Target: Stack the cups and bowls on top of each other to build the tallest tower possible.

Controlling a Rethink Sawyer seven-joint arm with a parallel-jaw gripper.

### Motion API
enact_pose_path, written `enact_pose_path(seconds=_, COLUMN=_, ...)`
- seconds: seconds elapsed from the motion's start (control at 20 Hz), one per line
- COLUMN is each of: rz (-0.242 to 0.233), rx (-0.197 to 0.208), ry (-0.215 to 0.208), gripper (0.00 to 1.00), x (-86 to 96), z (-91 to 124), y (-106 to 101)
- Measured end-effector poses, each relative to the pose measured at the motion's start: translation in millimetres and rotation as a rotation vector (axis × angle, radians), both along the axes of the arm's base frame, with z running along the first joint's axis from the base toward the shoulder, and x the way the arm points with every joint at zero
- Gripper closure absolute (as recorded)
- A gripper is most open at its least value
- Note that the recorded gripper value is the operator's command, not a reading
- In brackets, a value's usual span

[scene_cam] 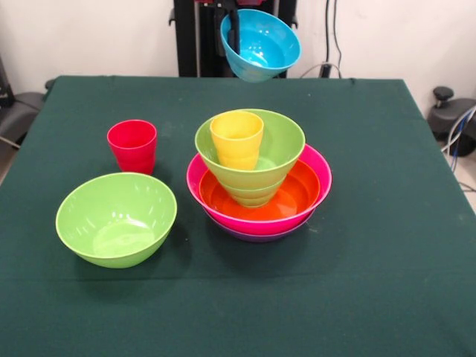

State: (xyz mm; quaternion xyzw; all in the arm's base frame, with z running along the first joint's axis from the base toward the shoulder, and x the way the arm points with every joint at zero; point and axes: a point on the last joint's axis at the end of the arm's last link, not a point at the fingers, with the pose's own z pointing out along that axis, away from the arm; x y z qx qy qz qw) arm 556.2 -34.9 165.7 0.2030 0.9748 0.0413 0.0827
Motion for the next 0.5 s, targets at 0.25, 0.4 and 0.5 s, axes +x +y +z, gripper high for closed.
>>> enact_pose_path(seconds=0.25, rz=-0.004, rx=0.006, ry=-0.011, gripper=1.0, x=11.5, z=-3.3, y=-2.9)
enact_pose_path(seconds=0.4, rz=0.0, rx=0.007, ry=-0.014, gripper=1.0, x=17.2, z=-8.1, y=-4.9)
enact_pose_path(seconds=0.5, rz=0.008, rx=0.009, ry=-0.015, gripper=1.0, x=22.9, z=-15.9, y=-7.2)
